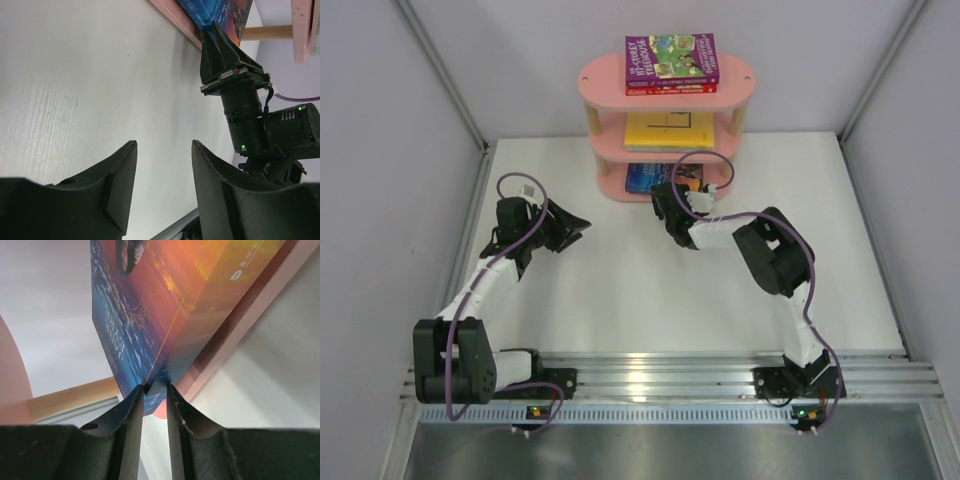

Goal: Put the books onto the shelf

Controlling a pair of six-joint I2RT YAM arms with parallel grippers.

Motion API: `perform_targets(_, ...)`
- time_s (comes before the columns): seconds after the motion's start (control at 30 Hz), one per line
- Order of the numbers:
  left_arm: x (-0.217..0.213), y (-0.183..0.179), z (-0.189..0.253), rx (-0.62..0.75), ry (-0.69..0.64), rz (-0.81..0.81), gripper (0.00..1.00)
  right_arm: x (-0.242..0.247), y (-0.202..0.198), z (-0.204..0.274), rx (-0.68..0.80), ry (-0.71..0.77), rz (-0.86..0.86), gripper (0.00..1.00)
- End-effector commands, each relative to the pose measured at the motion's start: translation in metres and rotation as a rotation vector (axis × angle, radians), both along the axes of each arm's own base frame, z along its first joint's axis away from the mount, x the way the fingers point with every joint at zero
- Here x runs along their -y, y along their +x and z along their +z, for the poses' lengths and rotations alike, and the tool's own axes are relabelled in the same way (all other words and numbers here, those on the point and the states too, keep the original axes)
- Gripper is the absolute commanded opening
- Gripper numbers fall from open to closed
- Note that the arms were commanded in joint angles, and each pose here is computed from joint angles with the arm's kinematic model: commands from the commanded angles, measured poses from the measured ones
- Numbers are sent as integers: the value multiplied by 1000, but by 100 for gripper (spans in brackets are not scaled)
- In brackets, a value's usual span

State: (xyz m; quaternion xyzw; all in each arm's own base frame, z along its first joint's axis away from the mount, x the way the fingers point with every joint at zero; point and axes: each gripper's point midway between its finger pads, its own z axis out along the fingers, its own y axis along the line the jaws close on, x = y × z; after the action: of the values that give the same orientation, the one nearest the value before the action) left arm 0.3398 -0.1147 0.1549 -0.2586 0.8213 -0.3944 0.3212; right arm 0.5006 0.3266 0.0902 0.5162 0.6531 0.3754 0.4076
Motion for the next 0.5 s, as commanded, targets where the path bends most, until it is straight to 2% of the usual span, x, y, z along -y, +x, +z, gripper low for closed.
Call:
perform_targets(0.0,-2,4,2,31,14,2,53,8,20,17,64,33,-42,25)
perform_targets(0.47,-2,4,0,26,14,1,53,13,24,21,86,41,-60,26)
